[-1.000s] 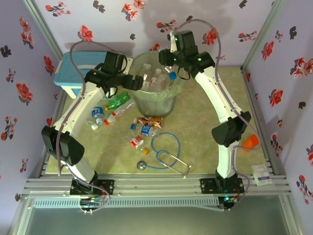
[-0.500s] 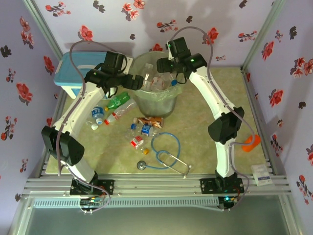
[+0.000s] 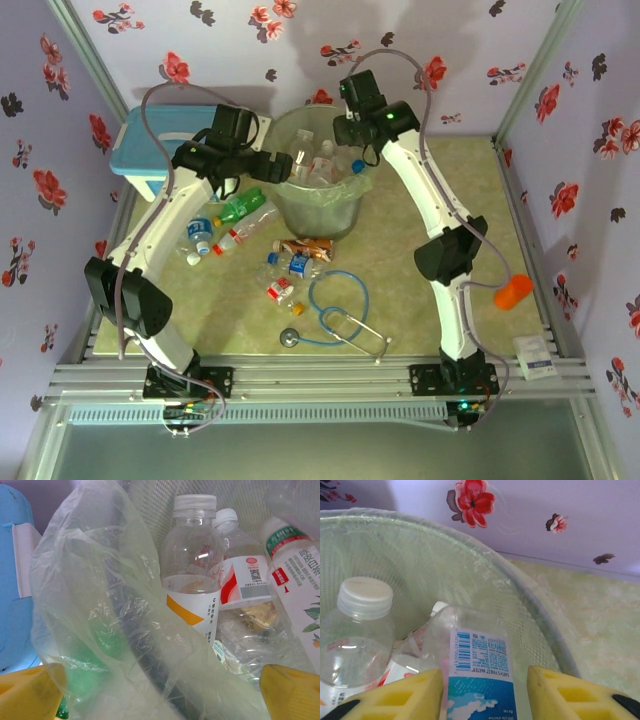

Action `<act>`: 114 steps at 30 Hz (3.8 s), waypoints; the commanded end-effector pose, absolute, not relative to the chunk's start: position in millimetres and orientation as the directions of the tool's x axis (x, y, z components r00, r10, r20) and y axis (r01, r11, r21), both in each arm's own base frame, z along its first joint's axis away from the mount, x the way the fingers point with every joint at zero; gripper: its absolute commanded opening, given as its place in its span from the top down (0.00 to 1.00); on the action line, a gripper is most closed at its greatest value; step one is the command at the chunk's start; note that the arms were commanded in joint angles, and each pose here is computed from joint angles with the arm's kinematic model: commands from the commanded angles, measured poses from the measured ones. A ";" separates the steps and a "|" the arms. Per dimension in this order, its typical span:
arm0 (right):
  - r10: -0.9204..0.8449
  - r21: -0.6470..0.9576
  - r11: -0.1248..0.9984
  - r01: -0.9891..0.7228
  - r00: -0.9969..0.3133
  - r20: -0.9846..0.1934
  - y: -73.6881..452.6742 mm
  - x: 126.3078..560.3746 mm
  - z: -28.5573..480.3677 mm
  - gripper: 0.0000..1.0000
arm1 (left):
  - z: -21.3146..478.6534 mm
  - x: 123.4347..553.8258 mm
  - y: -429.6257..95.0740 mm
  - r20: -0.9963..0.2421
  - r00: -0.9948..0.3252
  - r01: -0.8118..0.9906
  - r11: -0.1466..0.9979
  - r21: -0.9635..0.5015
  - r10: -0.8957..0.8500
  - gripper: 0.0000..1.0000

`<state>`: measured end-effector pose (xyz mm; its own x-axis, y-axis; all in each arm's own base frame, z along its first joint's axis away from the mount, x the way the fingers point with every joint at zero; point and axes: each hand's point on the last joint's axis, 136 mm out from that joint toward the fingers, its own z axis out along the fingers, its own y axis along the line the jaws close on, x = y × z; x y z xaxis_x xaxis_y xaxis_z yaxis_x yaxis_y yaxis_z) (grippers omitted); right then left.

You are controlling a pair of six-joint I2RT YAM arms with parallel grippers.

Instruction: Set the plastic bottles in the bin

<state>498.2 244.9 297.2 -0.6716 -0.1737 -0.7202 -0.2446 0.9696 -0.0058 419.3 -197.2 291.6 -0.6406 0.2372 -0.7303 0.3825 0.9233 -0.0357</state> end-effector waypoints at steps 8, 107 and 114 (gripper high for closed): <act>-0.160 0.291 0.883 -0.368 -0.820 -0.550 293.3 456.7 258.2 0.55 | 288.0 416.6 -194.6 -0.719 -0.647 0.399 0.916 -0.036 0.253 0.02; 0.142 0.330 0.922 -0.202 -0.617 -0.774 152.4 428.6 350.0 0.29 | 415.7 421.5 -242.5 -0.888 -0.437 0.486 0.868 -0.101 0.141 0.00; 0.155 0.389 0.897 -0.208 -0.677 -0.719 169.6 450.8 317.0 0.30 | 426.8 393.2 -188.5 -0.899 -0.426 0.362 0.930 -0.062 0.106 0.00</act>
